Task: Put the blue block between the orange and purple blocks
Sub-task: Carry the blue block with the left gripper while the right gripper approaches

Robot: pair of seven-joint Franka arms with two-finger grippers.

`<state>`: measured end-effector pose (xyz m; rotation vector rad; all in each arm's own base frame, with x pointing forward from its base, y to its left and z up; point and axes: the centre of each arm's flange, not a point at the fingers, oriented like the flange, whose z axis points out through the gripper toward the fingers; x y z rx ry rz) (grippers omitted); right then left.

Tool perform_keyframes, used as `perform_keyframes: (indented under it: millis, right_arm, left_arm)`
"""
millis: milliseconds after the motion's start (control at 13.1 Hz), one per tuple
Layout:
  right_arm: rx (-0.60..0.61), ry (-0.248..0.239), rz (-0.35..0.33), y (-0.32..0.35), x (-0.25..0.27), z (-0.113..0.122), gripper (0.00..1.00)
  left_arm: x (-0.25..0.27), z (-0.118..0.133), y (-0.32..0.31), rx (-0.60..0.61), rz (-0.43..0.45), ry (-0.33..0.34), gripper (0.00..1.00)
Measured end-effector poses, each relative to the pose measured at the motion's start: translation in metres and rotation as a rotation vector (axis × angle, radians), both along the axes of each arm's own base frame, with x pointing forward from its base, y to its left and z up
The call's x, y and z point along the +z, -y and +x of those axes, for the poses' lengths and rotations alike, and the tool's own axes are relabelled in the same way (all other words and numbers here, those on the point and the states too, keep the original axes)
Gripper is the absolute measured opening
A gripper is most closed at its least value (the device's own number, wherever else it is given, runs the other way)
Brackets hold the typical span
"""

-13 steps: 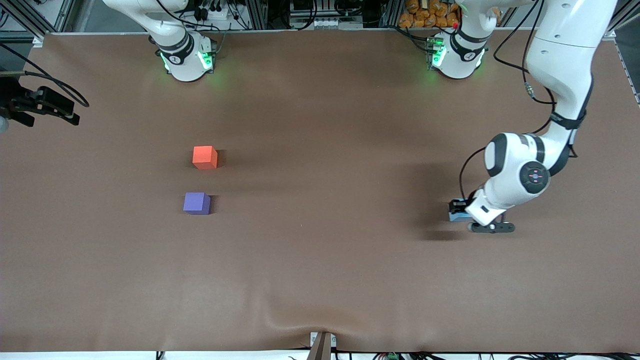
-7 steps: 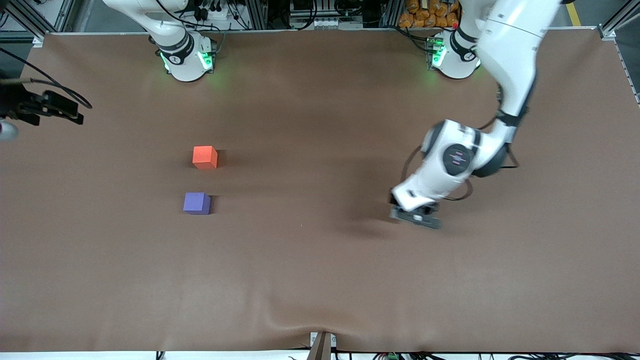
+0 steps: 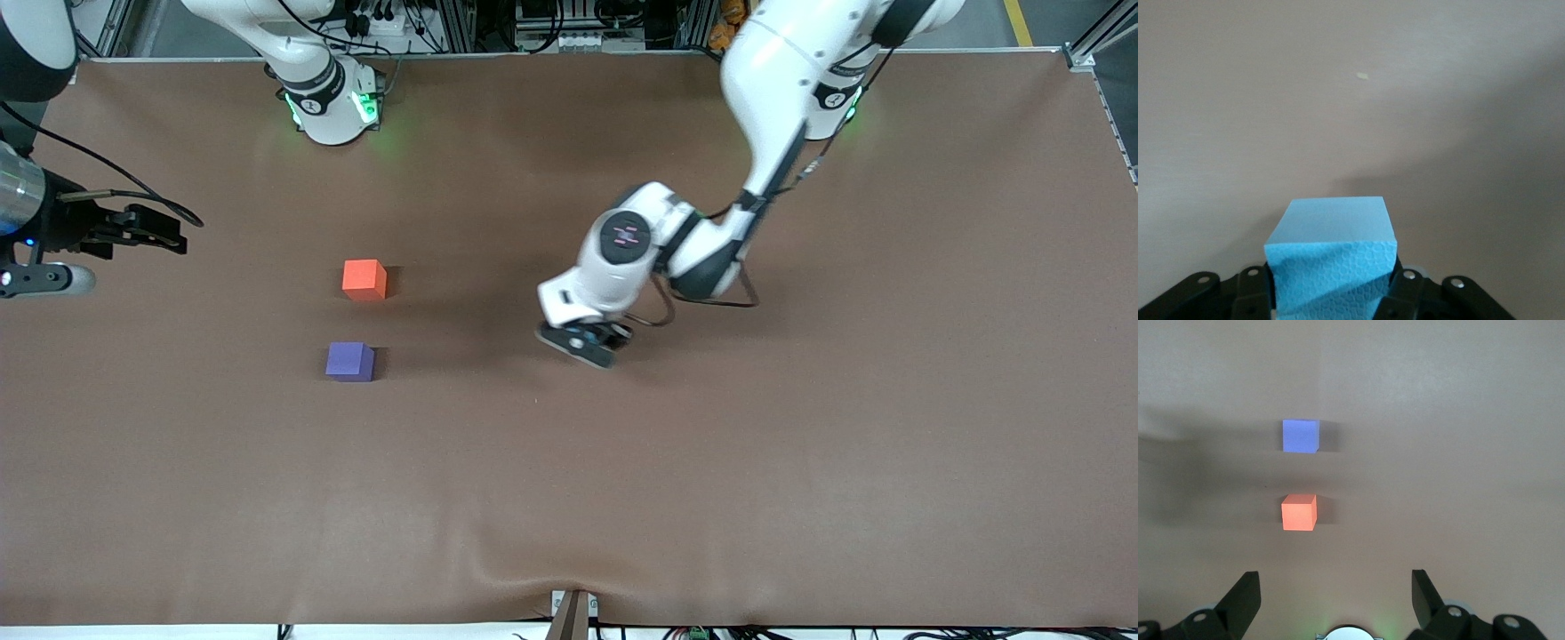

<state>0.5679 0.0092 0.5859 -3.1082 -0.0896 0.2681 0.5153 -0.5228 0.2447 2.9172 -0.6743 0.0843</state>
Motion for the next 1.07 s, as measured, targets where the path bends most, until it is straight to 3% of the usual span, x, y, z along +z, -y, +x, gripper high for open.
perform_keyframes:
  millis: [230,383,536,690,920,1073]
  right_arm:
    - [-0.005,-0.023,0.003,0.002,-0.011,0.004,1.0]
    - [-0.012,-0.069,0.027,-0.001,-0.033,0.006,1.0]
    - [-0.054,-0.115,0.052,-0.005,-0.056,0.004,1.0]
    - [-0.104,-0.122,0.05,-0.007,-0.07,0.005,1.0]
    - [-0.122,-0.127,0.048,-0.009,-0.08,0.004,1.0]
    - [-0.128,-0.11,0.051,-0.01,-0.08,0.006,1.0]
  left_arm:
    - [-0.022,-0.022,0.039,-0.001,0.004,-0.007,0.56]
    - [-0.033,-0.031,0.049,0.01,0.013,-0.014,0.56]
    - [-0.039,-0.031,0.048,0.044,0.019,-0.021,0.73]
    - [-0.029,-0.025,0.05,0.108,0.004,-0.017,0.96]
    - [0.012,-0.015,0.048,0.194,-0.001,-0.015,1.0]
    - [0.06,0.007,0.023,0.244,0.016,-0.01,1.0]
